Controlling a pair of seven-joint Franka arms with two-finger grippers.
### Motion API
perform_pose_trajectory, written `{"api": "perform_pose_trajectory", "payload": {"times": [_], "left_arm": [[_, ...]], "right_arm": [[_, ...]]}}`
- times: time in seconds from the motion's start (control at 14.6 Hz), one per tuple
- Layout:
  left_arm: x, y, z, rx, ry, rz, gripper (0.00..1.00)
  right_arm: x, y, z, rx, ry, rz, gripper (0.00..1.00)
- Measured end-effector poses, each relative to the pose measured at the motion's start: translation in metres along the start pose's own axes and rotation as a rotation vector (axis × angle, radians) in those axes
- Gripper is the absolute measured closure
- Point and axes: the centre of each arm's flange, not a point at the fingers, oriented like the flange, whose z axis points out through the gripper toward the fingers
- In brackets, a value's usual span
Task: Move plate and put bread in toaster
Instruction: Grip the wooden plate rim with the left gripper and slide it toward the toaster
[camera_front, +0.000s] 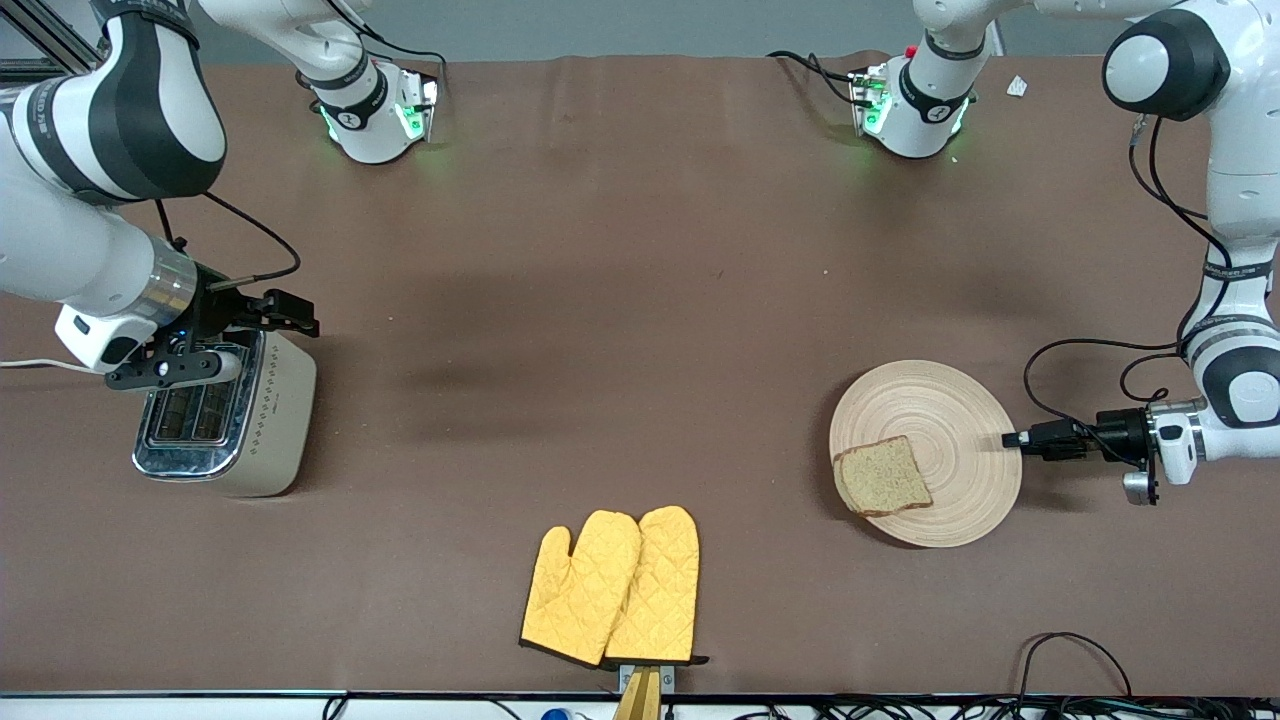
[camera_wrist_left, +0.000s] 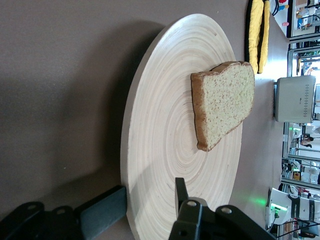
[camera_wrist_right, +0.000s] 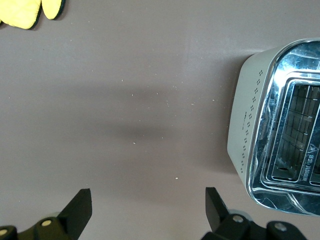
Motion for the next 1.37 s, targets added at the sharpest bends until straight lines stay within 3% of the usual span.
{"api": "perform_pose_trajectory", "payload": {"times": [0.82, 1.03, 1.1, 1.17, 1.37], "left_arm": [[-0.005, -0.015, 0.020, -0.021, -0.019, -0.023, 0.58], [-0.004, -0.014, 0.021, -0.023, -0.021, -0.021, 0.80], [-0.004, -0.013, 0.022, -0.023, -0.021, -0.020, 0.80], [-0.003, -0.012, 0.022, -0.028, -0.020, -0.020, 0.88], [0.002, -0.004, 0.028, -0.039, -0.022, -0.012, 0.89]], "right_arm": [[0.000, -0.001, 0.000, 0.002, 0.003, 0.000, 0.00], [0.000, -0.001, 0.000, 0.002, 0.003, 0.000, 0.00], [0.000, -0.001, 0.000, 0.003, 0.003, 0.000, 0.00], [0.000, -0.002, 0.000, 0.004, 0.002, -0.003, 0.00], [0.003, -0.019, 0.006, 0.005, 0.003, 0.011, 0.00]]}}
